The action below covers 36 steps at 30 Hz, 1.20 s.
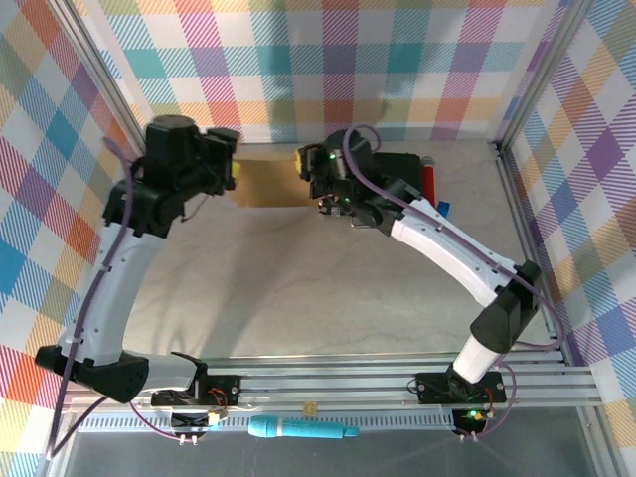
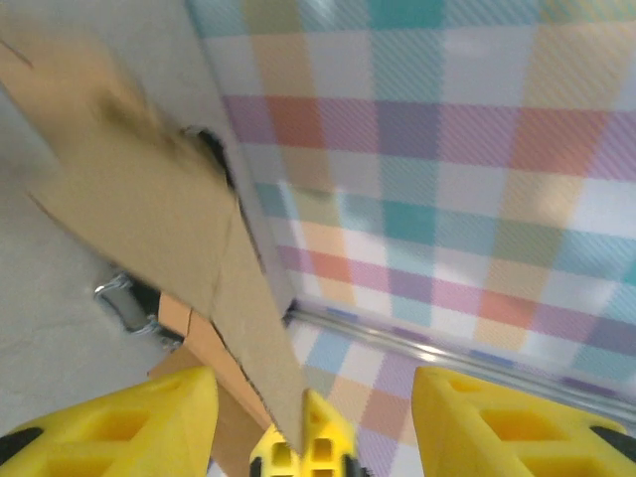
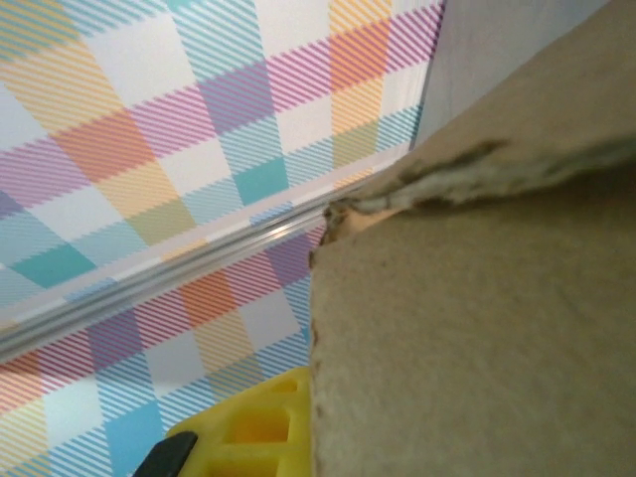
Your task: Fold the paper box
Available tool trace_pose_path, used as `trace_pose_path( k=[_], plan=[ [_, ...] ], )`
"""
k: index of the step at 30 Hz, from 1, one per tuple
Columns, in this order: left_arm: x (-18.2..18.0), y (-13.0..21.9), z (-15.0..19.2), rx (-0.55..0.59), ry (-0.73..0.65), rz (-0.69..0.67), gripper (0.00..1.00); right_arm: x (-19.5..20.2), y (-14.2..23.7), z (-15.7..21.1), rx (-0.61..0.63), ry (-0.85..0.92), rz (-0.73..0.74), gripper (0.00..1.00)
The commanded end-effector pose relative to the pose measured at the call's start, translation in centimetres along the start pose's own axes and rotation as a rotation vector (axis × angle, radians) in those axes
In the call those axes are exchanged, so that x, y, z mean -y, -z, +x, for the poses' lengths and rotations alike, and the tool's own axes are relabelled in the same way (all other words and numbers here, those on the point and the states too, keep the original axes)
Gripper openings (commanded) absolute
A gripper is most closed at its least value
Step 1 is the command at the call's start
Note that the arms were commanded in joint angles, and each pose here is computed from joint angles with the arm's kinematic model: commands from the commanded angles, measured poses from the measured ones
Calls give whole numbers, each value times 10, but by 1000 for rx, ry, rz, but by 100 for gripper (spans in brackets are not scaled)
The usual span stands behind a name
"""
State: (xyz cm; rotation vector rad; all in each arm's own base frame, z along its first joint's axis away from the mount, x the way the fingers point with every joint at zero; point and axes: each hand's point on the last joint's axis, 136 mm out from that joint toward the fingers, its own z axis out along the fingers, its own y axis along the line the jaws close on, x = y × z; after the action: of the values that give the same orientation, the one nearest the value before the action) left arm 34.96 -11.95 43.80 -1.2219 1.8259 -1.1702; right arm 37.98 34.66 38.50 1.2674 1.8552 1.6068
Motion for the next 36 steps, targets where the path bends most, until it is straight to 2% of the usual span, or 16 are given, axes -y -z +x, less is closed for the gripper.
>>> trace_pose_path(
  k=[1,6,13,24,36],
  plan=[
    [4,18,3,-104,-83,-31,54,-7,18,-15,4,6,16,0],
    [1,8,7,-160,-107,-60,52,-11,23,-27,15,4,20,0],
    [22,-10,8,-180,-118,15,41,-13,24,-29,9,9,21,0],
    [-4,-34,17,-214,-149,-72,40,-14,24,-30,0,8,23,0],
    [-19,-49,42,-271,-174,-122,38,-13,21,-30,-14,3,25,0]
  ],
)
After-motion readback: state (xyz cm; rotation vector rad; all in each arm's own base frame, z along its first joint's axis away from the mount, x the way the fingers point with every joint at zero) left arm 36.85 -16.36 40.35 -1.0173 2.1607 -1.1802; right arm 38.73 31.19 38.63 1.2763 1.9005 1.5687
